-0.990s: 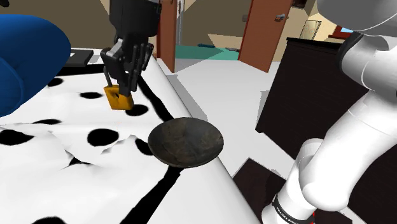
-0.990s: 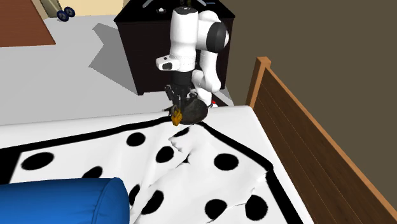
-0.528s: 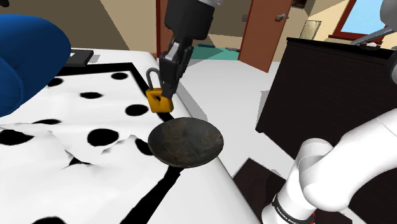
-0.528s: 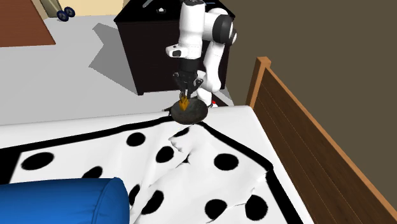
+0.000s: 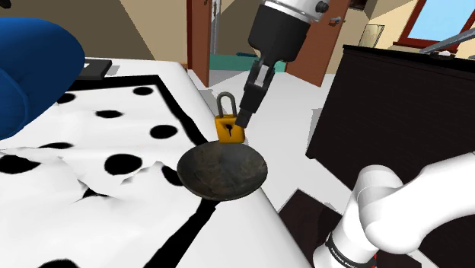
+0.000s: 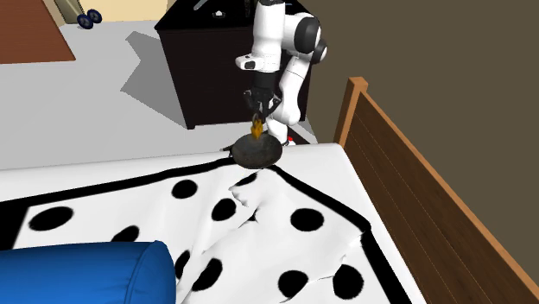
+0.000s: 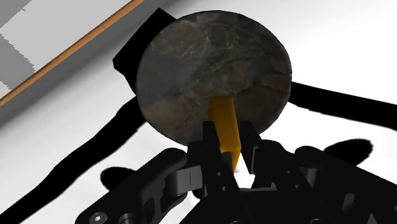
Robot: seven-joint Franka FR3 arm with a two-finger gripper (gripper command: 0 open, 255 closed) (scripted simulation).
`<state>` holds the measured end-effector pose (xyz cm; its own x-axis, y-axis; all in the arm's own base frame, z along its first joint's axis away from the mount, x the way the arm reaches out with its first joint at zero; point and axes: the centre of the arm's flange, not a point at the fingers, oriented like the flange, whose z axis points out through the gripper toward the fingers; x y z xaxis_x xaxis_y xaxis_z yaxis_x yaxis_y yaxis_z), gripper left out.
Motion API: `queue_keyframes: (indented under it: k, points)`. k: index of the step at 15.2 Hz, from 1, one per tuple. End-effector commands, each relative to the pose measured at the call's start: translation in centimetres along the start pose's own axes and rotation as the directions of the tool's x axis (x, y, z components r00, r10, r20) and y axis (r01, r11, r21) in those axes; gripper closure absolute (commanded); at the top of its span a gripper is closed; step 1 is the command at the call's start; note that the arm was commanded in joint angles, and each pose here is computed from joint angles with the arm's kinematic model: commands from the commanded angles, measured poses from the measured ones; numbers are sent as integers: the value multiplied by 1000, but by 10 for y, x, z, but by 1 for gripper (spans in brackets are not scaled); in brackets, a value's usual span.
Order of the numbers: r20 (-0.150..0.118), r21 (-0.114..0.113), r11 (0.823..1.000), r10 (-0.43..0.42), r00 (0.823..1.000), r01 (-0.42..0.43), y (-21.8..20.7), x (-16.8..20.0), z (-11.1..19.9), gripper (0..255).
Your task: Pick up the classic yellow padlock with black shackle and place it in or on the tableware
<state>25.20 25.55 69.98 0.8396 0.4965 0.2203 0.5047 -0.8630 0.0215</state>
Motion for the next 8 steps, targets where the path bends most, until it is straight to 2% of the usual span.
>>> queue_keyframes:
  k: [1, 8]
  points:
    - [0, 0, 1000, 0, 1000, 0, 1, -4, 10, 255]
    - [0, 0, 1000, 0, 1000, 0, 0, -12, 46, 255]
